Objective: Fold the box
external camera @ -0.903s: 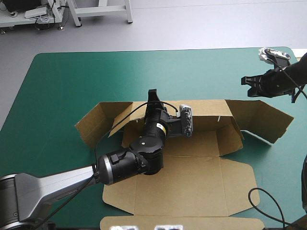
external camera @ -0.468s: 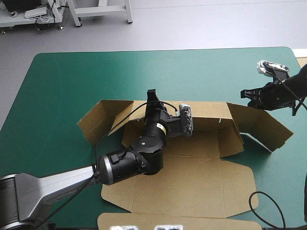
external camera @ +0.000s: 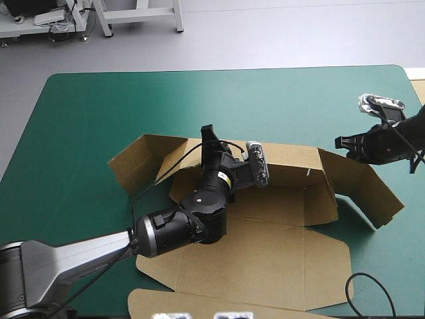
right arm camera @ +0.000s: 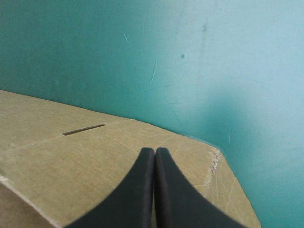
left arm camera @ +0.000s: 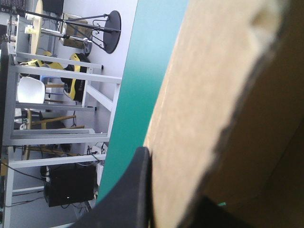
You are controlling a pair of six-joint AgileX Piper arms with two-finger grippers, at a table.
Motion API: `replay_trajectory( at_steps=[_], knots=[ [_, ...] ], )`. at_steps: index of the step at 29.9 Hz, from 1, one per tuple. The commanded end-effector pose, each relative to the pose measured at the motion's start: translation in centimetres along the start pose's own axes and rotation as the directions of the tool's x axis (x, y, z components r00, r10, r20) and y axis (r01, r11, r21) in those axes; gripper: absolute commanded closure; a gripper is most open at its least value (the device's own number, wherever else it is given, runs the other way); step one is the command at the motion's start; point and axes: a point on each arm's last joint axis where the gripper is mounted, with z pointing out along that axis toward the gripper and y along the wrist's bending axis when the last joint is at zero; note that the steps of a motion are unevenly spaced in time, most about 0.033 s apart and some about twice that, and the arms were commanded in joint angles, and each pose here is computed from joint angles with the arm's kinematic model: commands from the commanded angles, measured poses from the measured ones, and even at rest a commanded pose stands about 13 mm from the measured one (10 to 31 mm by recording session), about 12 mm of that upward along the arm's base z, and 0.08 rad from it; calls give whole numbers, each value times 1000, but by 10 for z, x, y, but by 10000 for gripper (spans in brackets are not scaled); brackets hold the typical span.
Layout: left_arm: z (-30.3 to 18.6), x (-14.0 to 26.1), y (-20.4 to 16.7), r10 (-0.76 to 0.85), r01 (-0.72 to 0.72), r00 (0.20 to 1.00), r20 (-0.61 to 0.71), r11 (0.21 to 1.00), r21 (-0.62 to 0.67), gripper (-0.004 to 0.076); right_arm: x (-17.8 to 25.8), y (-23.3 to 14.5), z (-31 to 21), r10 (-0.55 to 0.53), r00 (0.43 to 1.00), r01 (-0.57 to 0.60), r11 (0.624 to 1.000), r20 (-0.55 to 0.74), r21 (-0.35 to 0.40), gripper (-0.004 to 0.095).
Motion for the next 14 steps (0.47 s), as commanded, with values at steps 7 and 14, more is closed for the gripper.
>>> replay_trajectory(
  at_steps=[7,14],
  knots=[
    [-15,0,21,-81,83,996,38,995,-49,733,23,11,-27,-35,999,35,999,36,23,926],
    [-14,-1,19,-82,84,996,39,996,-41,733,27,36,-47,-48,987,71,986,150,-151,926]
  ],
)
